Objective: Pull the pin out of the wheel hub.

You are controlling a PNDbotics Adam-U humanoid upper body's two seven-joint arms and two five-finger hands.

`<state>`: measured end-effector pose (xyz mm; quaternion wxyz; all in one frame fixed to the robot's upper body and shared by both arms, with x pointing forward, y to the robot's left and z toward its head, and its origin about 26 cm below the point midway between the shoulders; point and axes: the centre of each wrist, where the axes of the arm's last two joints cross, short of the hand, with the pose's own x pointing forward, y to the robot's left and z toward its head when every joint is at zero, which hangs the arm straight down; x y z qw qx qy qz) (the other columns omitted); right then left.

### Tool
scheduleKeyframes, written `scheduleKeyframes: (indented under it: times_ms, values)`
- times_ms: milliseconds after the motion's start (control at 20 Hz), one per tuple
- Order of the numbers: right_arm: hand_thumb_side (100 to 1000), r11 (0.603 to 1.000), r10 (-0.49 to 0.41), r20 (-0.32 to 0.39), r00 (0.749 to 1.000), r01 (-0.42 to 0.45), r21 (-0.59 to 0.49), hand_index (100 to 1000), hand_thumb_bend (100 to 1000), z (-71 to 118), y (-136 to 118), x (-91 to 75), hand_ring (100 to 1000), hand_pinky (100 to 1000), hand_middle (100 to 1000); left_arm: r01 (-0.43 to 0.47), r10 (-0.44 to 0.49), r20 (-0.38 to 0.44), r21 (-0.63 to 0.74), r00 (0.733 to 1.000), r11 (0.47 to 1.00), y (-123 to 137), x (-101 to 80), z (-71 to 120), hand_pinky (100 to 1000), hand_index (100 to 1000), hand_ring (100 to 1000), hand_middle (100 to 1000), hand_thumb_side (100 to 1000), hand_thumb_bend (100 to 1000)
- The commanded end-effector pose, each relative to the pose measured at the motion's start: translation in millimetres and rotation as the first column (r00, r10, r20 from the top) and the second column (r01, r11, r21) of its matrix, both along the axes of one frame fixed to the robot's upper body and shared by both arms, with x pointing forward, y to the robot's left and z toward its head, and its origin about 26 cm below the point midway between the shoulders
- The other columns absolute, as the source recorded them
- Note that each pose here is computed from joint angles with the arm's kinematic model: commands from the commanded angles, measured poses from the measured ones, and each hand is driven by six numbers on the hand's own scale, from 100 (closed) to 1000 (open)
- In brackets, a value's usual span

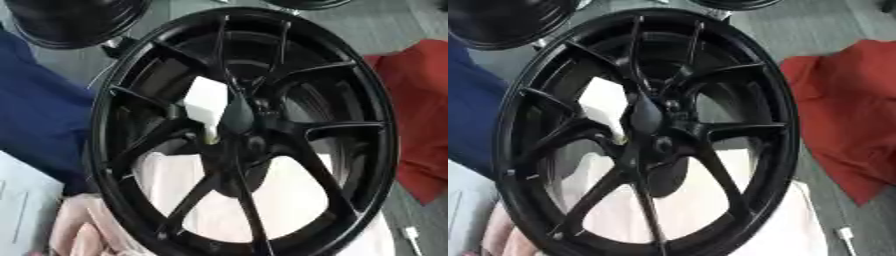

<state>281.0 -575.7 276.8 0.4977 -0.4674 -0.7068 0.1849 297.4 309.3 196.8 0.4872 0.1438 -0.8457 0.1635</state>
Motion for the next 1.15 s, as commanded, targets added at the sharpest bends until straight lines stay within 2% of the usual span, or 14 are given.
scheduleKeyframes:
  times_ms: [50,200,250,400,450,650,850,1150]
  values:
    - [342,0.998,-0.04,0.02,0.999,0.04,-0.039,886,100,16.3,-3,-5.8,857,831,865,-0.014,0.013,0.024,0.016,1.0,1.0,4,-2.6,7.4,627,706,631,544,430,683]
    - [257,0.998,-0.043,0.023,0.999,0.044,-0.037,890,100,15.5,-2,-5.5,858,833,867,-0.015,0.015,0.025,0.014,1.0,1.0,4,-2.8,7.4,627,706,631,544,431,684]
    - [266,0.998,-0.043,0.024,0.999,0.044,-0.037,889,100,15.4,-2,-5.4,857,833,866,-0.014,0.014,0.025,0.014,1.0,1.0,4,-2.8,7.5,627,706,631,544,432,684]
    - [361,0.999,-0.036,0.04,0.999,0.037,-0.027,871,100,15.8,0,-4.3,842,824,838,-0.013,0.013,0.026,0.015,1.0,1.0,3,-2.8,7.9,627,706,631,544,433,685]
    - [426,0.999,-0.027,0.052,0.998,0.028,-0.02,859,100,16.3,2,-3.5,827,818,819,-0.012,0.012,0.026,0.016,1.0,1.0,3,-2.8,8.0,627,706,631,544,433,685]
    - [530,0.998,0.064,0.142,0.988,-0.066,0.008,807,100,26.9,23,5.1,781,800,750,-0.009,0.008,0.027,0.017,1.0,1.0,2,-2.7,8.4,626,705,631,544,433,684]
    - [557,0.975,0.213,0.211,0.954,-0.222,0.018,783,100,40.3,62,18.2,761,791,723,0.0,0.0,0.029,0.019,1.0,1.0,1,-2.5,9.3,626,705,631,544,433,684]
    - [578,0.904,0.391,0.276,0.878,-0.423,0.066,751,100,48.7,127,37.5,729,772,682,0.017,-0.017,0.03,0.021,0.999,1.0,-2,-1.8,10.1,626,705,631,544,433,683]
